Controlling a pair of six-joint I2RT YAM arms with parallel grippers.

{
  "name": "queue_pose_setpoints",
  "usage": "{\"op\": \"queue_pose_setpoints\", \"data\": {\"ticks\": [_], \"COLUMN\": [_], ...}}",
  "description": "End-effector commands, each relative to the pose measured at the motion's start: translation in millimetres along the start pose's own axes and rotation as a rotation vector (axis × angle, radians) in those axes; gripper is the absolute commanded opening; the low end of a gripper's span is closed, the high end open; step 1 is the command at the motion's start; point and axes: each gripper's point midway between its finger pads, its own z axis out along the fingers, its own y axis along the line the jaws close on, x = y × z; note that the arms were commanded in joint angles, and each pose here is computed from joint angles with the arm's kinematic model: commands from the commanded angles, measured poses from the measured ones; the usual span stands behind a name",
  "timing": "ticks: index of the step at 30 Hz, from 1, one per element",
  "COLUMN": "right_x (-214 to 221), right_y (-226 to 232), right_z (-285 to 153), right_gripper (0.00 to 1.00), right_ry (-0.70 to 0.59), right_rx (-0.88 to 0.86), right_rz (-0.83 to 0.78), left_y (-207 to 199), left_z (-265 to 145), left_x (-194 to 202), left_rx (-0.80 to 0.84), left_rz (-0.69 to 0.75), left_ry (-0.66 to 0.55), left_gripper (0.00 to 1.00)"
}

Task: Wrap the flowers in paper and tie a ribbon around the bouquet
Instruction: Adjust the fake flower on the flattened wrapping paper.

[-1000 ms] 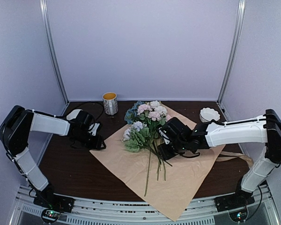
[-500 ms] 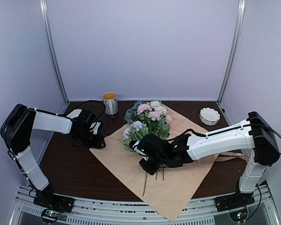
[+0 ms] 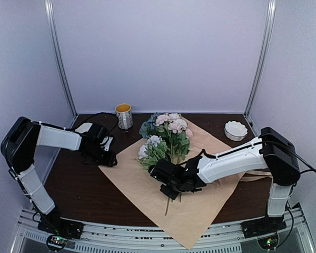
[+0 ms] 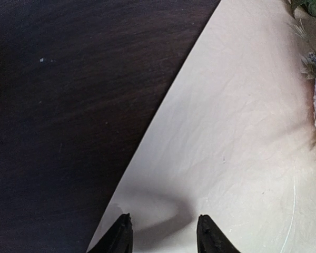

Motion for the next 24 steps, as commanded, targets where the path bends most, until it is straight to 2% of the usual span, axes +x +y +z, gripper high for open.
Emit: {"op": "queue_pose_setpoints", "data": {"ticks": [1,4,7,10,12,14,16,19,24], "right_x": [32,33,18,-13,-25,-32,-25,4,24], "right_y": [-47,-41,-16,4,-1,-27,-71,-136,-149], "right_z": [-6,-11,-22,-59,-84,-97,-89,-62,-23], "right_gripper": [0.29,0.31,0.33,0.34,0.36,0.37,0.37,0.37,0.35], "right_ry": [0.081,0.067,0.025,-0.105,-0.198,-0.261,-0.260,-0.154,-0.002], "right_rx": [0.158,0.106,-0.054,-0.244,-0.298,-0.277,-0.184,0.031,0.141], "right_rz": [-0.001,-0.018,-0.009,0.037,0.078,0.176,0.315,0.482,0.423], "left_y": [30,28,27,26,26,27,27,26,24], "left_z": [15,16,15,13,12,12,12,14,14], "left_x": [53,51,48,46,46,47,49,51,51], "left_rx": [-0.124,-0.115,-0.111,-0.106,-0.106,-0.108,-0.107,-0.100,-0.090], "left_rz": [-0.002,-0.002,0.001,0.004,0.007,0.006,0.007,0.003,0.005], "left_ry": [0.194,0.191,0.183,0.174,0.171,0.173,0.174,0.172,0.170], "left_gripper": [0.45,0.45,0.45,0.45,0.45,0.45,0.45,0.45,0.45]}}
